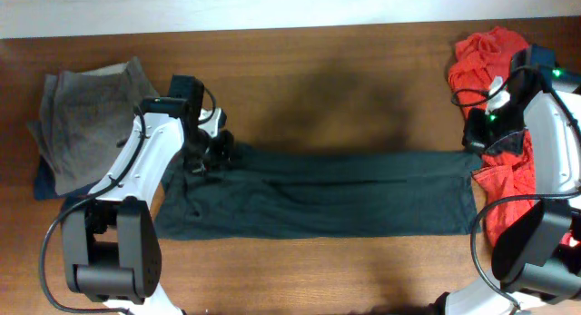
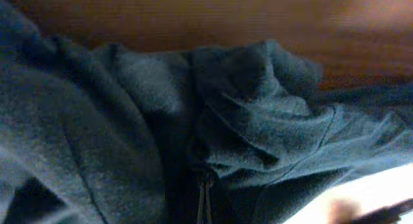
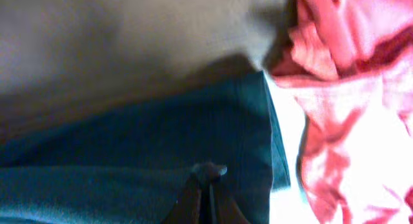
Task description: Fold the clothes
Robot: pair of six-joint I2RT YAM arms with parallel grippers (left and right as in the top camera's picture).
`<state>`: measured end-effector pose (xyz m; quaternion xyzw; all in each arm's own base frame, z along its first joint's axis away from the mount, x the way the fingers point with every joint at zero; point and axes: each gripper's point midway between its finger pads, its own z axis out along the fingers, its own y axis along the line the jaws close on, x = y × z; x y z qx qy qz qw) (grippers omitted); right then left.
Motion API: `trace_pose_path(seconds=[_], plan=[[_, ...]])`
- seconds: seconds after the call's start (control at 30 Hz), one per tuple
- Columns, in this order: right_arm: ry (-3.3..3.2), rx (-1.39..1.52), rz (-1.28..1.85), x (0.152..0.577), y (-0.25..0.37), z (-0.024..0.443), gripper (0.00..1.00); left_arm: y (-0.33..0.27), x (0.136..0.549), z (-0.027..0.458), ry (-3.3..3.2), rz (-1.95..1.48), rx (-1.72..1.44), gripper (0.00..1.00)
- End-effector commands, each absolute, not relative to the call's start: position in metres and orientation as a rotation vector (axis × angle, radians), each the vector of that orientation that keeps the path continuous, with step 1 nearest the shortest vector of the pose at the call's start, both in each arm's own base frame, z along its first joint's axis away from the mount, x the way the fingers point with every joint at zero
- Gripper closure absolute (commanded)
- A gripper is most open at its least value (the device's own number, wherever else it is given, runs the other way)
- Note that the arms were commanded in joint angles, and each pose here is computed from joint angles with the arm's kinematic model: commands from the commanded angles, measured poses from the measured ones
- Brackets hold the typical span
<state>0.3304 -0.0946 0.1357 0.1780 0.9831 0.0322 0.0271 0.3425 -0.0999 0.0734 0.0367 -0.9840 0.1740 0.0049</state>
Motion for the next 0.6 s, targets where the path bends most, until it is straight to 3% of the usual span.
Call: trace_pose_path(seconds=[0.0, 0.3, 0.57], plan=[[3.062, 0.599, -0.029, 0.315, -0.108, 0.143, 0.96, -0.097, 0.332, 0.083, -3.060, 0.528, 0.102, 1.00], [3.147, 0.614, -0.013, 0.295, -0.101, 0.139, 0.96, -0.085, 0.304, 0.081, -2.963, 0.400, 0.127, 0.99], [3.231, 0.629, 0.013, 0.274, -0.093, 0.100, 0.96, -0.096, 0.298, 0.081, -2.950, 0.391, 0.068, 0.94]])
